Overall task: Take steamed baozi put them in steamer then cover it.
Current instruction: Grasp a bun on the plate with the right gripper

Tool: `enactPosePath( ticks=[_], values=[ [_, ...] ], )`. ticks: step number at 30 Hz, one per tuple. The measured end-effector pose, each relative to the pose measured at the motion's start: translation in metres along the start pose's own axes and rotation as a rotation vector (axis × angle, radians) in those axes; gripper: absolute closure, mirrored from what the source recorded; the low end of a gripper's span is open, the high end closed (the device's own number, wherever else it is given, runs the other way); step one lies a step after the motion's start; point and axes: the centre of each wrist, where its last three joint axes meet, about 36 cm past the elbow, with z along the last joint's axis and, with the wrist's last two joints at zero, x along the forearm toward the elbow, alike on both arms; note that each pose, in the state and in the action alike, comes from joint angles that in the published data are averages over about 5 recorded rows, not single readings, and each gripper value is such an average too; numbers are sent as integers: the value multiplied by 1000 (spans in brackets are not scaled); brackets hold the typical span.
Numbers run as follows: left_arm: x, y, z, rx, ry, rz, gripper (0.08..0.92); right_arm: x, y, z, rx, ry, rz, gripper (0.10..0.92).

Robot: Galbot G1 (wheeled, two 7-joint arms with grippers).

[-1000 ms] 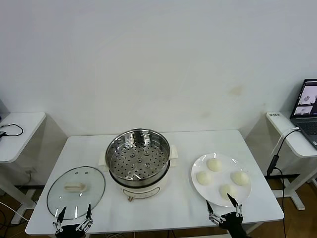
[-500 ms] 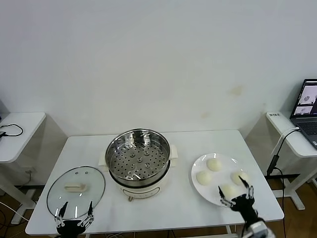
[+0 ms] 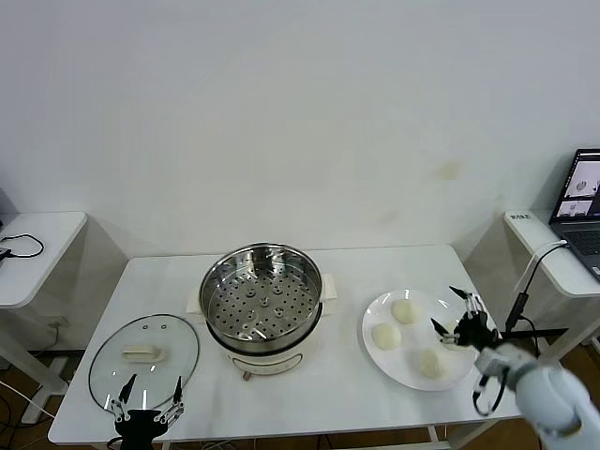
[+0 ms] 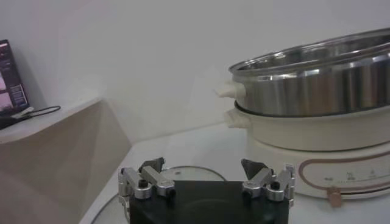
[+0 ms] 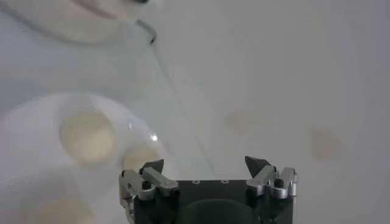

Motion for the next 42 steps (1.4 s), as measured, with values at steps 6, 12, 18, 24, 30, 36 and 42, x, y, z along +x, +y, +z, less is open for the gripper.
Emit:
enactPosePath(
  ticks=[6,12,18,24,30,36,42],
  values=[
    [-1,4,1,-17,0,-2,177,-34,-44,-6,75,21,-200,200],
    [-4,6,2,-24,0,-8,177,-67,-72,-15,130,48,-391,200],
    [-4,9,3,-24,-1,-19,177,-96,-84,-24,160,85,-518,199],
    [-4,11,2,-31,-4,-23,177,-123,-87,-30,177,117,-582,200],
    [-4,14,-1,-36,-12,-28,177,-148,-86,-35,182,145,-618,200],
    [-3,17,-1,-41,-13,-34,177,-168,-86,-43,191,169,-635,199],
    [-3,18,-1,-43,-15,-39,177,-181,-86,-47,193,195,-643,203]
  ],
)
